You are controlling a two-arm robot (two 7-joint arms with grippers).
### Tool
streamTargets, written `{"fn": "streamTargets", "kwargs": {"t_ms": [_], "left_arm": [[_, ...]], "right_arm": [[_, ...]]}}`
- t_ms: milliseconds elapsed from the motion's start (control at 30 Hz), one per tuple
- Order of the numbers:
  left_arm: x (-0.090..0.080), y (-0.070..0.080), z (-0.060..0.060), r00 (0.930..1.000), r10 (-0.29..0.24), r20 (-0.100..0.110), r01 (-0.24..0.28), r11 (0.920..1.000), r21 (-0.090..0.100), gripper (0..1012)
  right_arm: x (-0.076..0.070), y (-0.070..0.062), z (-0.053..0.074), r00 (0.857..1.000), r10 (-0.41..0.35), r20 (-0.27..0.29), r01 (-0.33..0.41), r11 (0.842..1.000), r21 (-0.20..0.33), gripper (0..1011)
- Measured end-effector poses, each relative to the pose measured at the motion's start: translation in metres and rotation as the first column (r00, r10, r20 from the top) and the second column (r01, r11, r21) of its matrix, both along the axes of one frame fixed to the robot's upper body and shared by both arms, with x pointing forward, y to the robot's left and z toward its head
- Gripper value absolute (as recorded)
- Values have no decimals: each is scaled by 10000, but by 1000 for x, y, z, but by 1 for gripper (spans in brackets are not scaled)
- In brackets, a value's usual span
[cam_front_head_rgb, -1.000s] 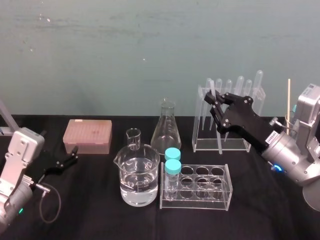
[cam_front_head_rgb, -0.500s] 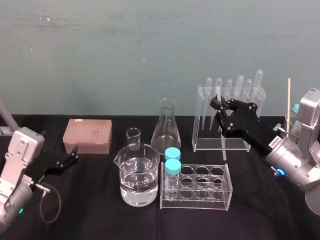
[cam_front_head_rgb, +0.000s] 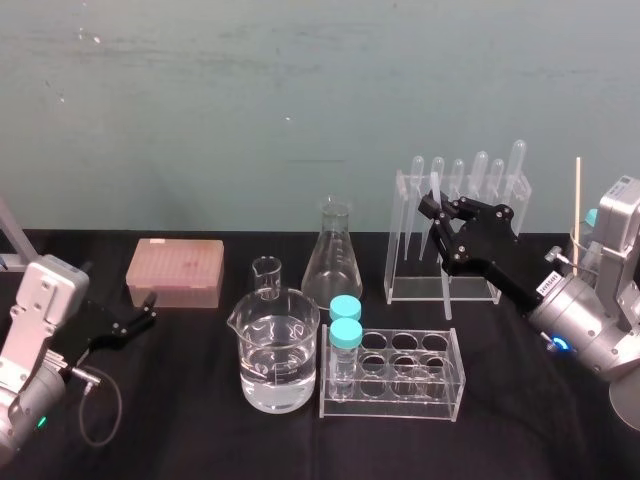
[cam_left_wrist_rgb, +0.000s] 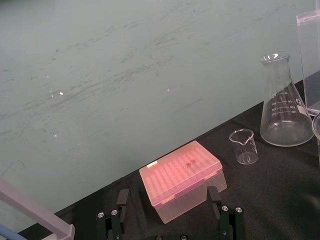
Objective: Pick up the stirring rod with one hand, then place it down.
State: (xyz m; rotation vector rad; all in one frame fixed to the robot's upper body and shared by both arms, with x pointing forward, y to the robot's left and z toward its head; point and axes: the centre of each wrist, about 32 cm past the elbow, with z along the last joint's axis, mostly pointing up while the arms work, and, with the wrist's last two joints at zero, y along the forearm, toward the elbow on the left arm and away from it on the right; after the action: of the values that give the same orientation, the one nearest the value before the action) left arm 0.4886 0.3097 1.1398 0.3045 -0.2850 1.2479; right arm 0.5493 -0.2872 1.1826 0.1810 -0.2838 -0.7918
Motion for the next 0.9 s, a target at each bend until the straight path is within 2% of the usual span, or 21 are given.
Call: {"fn": "streamTargets", "kwargs": {"t_ms": [900], "left_arm": [[0,0,0,10000,0,1,0,10000,-1,1000]], "right_arm": [[0,0,1,10000,22,20,-22,10000,-8,79]]}}
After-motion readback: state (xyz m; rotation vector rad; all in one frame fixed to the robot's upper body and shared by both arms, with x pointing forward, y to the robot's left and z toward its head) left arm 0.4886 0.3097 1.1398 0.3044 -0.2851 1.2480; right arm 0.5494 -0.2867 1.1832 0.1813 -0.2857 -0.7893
